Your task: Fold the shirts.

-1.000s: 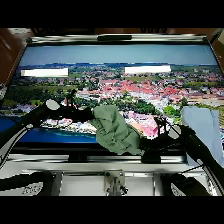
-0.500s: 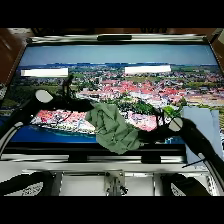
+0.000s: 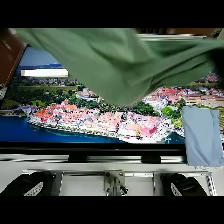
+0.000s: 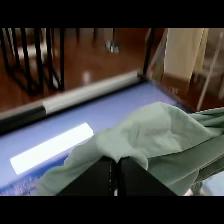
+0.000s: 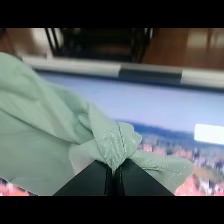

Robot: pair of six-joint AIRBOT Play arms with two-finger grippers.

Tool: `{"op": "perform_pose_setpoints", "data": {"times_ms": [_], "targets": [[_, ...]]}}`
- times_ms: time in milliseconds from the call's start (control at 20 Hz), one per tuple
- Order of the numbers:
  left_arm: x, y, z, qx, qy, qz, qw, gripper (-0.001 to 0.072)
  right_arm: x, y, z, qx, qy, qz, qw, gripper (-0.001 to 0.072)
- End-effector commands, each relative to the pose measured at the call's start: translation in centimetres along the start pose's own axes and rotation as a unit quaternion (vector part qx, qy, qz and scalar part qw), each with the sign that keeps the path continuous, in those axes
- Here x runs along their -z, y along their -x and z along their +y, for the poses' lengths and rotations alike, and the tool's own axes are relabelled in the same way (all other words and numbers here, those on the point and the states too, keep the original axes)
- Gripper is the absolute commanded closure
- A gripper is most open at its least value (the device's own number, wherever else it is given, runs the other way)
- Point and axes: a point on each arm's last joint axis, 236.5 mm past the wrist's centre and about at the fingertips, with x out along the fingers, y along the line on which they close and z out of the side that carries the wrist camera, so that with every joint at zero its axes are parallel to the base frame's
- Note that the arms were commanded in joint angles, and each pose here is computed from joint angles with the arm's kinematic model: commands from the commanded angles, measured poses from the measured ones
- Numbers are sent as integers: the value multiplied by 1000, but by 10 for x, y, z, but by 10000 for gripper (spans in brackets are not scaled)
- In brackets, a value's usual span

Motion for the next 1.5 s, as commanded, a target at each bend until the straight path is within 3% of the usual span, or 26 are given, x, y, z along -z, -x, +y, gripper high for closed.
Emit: {"op": "perform_pose_setpoints", "data": {"times_ms": [0, 250, 450, 650, 800, 1000, 1250, 1350, 1400, 1450], "targets": [[-84, 108, -29, -41, -43, -133, 989, 672, -85, 90, 13, -3, -13, -149, 989, 636], [-5, 137, 22, -167, -13, 30, 985, 672, -63, 90, -3, 34, -5, -105, 994, 636], [94, 122, 49, -194, 17, 206, 959, 672, -2, 48, -29, 82, -45, 40, 995, 636], [228, 92, 68, -186, 57, 377, 906, 672, 121, -19, -50, 110, -54, 296, 947, 636], [341, 85, 76, -176, 85, 477, 857, 672, 217, -80, -60, 108, -67, 407, 905, 635], [428, 58, 66, -158, 164, 496, 838, 671, 325, -177, -70, 109, -131, 434, 885, 635], [438, 14, 63, -138, 215, 458, 851, 671, 364, -256, -45, 84, -296, 388, 869, 635], [440, 10, 65, -139, 216, 456, 852, 671, 378, -252, -33, 66, -307, 417, 853, 627], [439, 10, 65, -140, 215, 455, 853, 671, 383, -243, -34, 61, -294, 439, 847, 522], [439, 10, 65, -139, 215, 455, 853, 671, 381, -230, -36, 52, -277, 460, 842, 290]]}}
